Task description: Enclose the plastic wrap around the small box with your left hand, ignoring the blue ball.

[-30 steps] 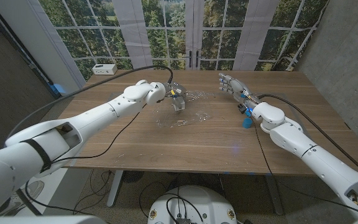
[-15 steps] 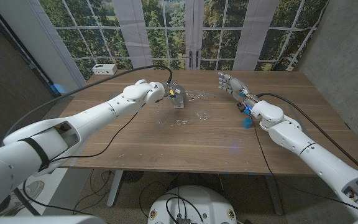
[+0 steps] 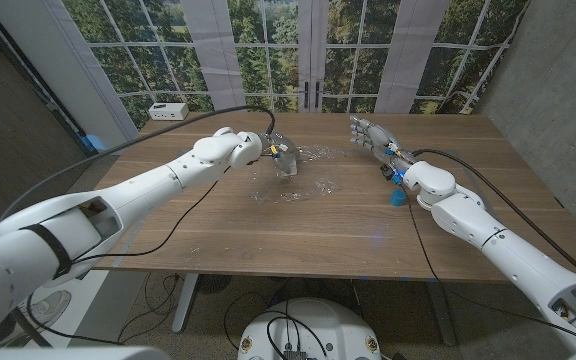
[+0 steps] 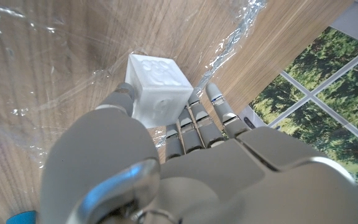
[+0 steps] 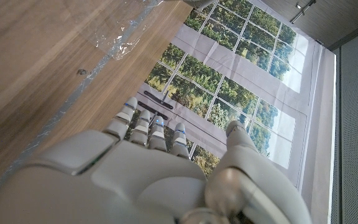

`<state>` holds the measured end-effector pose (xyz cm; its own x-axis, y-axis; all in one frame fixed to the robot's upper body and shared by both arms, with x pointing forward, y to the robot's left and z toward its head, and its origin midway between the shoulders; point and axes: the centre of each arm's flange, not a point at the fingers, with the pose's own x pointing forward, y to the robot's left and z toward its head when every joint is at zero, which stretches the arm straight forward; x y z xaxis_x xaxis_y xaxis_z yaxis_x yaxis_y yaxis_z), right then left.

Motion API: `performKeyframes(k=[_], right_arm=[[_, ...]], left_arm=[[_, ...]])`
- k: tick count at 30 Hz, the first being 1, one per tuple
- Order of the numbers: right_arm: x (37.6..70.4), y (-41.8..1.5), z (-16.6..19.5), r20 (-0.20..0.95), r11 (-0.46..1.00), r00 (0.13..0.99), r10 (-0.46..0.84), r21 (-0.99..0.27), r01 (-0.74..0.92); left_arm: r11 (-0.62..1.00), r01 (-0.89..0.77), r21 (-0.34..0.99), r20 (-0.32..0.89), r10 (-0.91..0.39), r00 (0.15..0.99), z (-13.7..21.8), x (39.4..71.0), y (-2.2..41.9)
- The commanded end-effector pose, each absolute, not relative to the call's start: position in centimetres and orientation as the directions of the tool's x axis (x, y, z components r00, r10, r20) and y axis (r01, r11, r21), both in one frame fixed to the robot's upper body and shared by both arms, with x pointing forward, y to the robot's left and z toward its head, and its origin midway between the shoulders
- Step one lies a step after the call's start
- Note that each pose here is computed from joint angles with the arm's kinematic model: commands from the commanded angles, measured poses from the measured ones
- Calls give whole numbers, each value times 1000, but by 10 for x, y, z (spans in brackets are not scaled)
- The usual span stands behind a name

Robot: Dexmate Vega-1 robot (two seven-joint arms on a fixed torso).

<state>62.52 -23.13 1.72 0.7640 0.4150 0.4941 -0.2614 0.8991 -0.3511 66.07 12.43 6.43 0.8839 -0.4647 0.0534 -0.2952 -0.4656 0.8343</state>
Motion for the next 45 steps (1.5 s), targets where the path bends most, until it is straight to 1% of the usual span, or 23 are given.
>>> performKeyframes(k=[1,3,4,5,6,8,9,13,17,19,21,29,37,39,41,45], right_arm=[[621,-229,17,494,896,762,418,-360,-259],[621,-229,16,494,894,758,425,-358,-267],[620,-228,16,492,896,763,420,-360,-261],[620,-228,16,493,895,761,422,-360,-263],[620,-228,16,493,895,761,422,-360,-264],[619,-227,15,493,897,763,418,-357,-262],[619,-227,15,493,897,763,418,-357,-261],[616,-227,13,496,898,761,418,-352,-264],[615,-226,11,497,899,761,417,-351,-263],[614,-225,10,494,899,765,413,-353,-258],[614,-224,9,495,897,760,420,-351,-267],[609,-221,10,500,898,759,417,-355,-259],[608,-215,7,498,899,761,417,-352,-263],[607,-214,7,497,897,760,418,-358,-259],[607,-213,7,497,896,759,421,-358,-263],[605,-210,7,496,895,759,423,-361,-262]], left_arm=[[-445,-318,837,82,-472,878,65,648,131],[-438,-333,835,98,-477,873,66,645,133],[-413,-373,831,147,-484,863,67,638,135],[-410,-397,821,171,-487,857,67,634,135],[-410,-398,821,172,-487,857,67,634,135],[-393,-449,802,227,-495,839,66,624,137],[-393,-450,802,228,-495,838,66,624,137],[-339,-541,769,345,-492,799,58,614,143],[-309,-564,766,363,-517,775,57,605,146],[-325,-556,765,350,-516,782,56,601,145],[-332,-576,747,369,-514,774,54,596,145],[-306,-581,754,368,-536,760,52,575,152],[-298,-581,758,362,-549,754,45,559,162],[-306,-561,770,340,-547,765,45,556,164],[-296,-572,765,348,-557,754,43,552,166],[-306,-562,768,326,-568,756,40,546,169]])
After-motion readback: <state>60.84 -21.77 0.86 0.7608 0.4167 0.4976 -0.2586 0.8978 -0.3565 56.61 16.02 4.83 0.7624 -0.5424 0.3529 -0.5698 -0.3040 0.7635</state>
